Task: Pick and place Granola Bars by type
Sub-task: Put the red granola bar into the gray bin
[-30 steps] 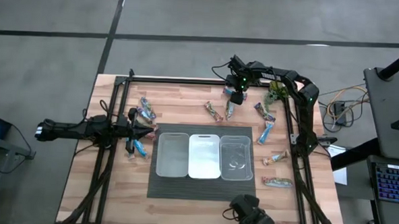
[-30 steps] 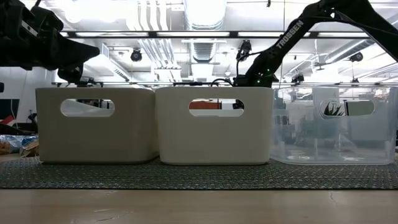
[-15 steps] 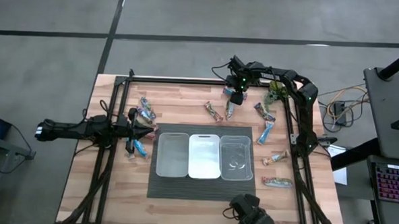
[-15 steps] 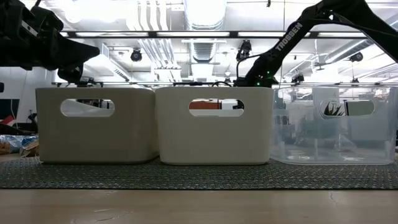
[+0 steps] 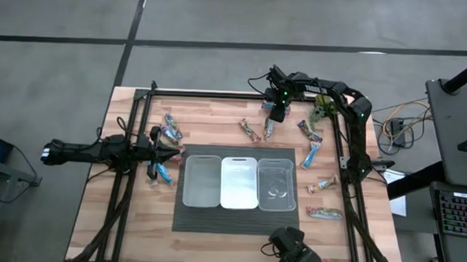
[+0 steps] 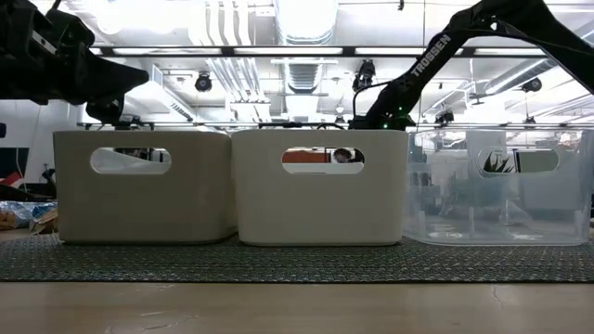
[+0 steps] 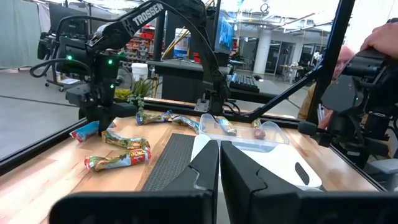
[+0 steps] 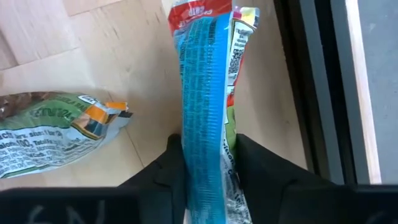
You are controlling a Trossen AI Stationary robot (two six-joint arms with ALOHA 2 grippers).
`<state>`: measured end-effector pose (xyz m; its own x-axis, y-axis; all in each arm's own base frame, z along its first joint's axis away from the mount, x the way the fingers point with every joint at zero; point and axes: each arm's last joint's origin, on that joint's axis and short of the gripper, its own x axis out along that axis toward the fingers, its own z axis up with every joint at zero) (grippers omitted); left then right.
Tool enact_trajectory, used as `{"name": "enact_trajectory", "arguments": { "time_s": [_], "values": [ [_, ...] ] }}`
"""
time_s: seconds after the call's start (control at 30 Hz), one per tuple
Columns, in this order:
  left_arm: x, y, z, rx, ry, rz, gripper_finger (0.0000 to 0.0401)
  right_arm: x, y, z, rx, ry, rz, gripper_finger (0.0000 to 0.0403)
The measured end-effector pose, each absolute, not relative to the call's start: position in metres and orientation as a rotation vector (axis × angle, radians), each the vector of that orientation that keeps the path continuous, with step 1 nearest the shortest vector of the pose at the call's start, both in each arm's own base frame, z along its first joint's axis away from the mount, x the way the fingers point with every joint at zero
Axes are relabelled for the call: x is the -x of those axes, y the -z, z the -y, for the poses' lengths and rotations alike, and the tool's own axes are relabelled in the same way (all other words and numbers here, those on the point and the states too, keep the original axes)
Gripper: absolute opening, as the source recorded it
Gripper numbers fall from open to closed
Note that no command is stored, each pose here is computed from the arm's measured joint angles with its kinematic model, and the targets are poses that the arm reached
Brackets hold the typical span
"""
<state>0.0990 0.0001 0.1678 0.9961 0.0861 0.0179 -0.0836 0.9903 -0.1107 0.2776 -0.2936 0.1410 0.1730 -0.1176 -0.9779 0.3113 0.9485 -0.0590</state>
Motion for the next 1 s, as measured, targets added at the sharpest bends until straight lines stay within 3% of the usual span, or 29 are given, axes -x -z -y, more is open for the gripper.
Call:
{"name": "enact_trajectory", "arguments": {
  "time_s": [0.37, 1.0],
  "values": [
    [-0.099, -0.168, 0.0, 0.11, -0.085, 0.023, 0.0, -0.277, -0.142, 0.293, -0.174, 0.3, -1.372, 0.0077],
    [-0.099, -0.168, 0.0, 0.11, -0.085, 0.023, 0.0, -0.273, -0.152, 0.289, -0.179, 0.291, -1.376, 0.0068]
  ]
}}
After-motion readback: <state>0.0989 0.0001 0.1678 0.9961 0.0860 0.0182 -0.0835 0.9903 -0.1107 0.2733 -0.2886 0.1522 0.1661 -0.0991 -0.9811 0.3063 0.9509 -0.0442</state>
